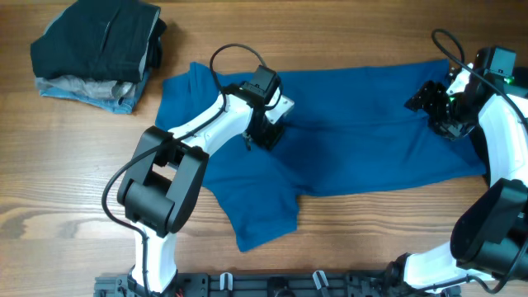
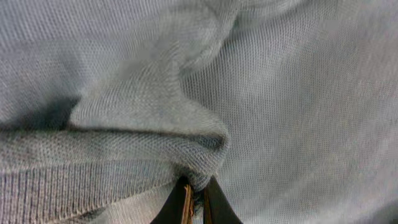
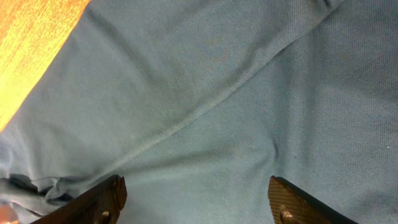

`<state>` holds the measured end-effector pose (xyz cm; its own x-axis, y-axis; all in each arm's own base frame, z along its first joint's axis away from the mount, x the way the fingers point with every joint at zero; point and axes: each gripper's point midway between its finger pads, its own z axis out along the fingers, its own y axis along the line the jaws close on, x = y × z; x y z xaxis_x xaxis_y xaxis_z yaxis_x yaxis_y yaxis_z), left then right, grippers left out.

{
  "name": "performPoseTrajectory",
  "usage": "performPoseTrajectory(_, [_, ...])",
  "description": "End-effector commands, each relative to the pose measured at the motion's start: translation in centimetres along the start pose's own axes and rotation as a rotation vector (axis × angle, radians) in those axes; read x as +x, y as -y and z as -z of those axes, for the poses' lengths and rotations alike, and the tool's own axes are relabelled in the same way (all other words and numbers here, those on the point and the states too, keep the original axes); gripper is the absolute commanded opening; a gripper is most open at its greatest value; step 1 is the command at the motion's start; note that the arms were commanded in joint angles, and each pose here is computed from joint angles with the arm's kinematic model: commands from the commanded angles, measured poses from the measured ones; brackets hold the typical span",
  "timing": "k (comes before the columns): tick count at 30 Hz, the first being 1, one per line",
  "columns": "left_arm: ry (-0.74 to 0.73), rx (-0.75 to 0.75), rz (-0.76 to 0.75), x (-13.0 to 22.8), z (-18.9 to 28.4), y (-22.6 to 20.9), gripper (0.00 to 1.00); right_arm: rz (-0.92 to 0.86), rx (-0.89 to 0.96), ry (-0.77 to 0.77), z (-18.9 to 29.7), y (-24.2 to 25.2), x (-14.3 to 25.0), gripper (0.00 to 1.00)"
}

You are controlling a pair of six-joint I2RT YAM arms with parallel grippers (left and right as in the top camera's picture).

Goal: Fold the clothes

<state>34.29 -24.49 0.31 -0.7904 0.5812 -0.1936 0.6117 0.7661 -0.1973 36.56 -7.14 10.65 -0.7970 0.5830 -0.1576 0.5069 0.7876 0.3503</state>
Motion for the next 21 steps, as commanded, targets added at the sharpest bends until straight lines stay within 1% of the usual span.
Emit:
performPoseTrajectory(1, [0.054, -0.065, -0.022, -2.1, 3.3, -0.4, 0.04, -0.002, -0.017, 0.002, 0.2, -0.2, 0.0, 0.78])
performPoseTrajectory(4, [0.087, -0.076, -0.055, -3.0, 4.7, -0.3, 0.04, -0.002, -0.016, 0.002, 0.2, -0.2, 0.0, 0.78])
performPoseTrajectory(9, [0.097, -0.161, -0.088, -3.4, 5.0, -1.7, 0.04, -0.001, -0.014, 0.006, 0.2, -0.2, -0.1, 0.78])
performPoseTrajectory(12, [0.122, -0.221, -0.106, -4.2, 5.8, -2.6, 0.04, 0.002, -0.018, 0.017, 0.2, -0.3, -0.3, 0.78])
performPoseTrajectory(16, [0.241, -0.332, -0.108, -7.4, 7.2, -4.3, 0.04, 0.003, -0.019, 0.019, 0.2, -0.3, -0.4, 0.79])
performPoseTrajectory(18, [0.31, -0.343, -0.111, -9.0, 7.8, -4.4, 0.04, 0.003, -0.019, 0.02, 0.2, -0.3, -0.4, 0.78])
performPoseTrajectory(21, [0.382, -0.307, -0.125, -10.6, 8.1, -3.7, 0.04, 0.003, -0.019, 0.02, 0.2, -0.3, -0.4, 0.79])
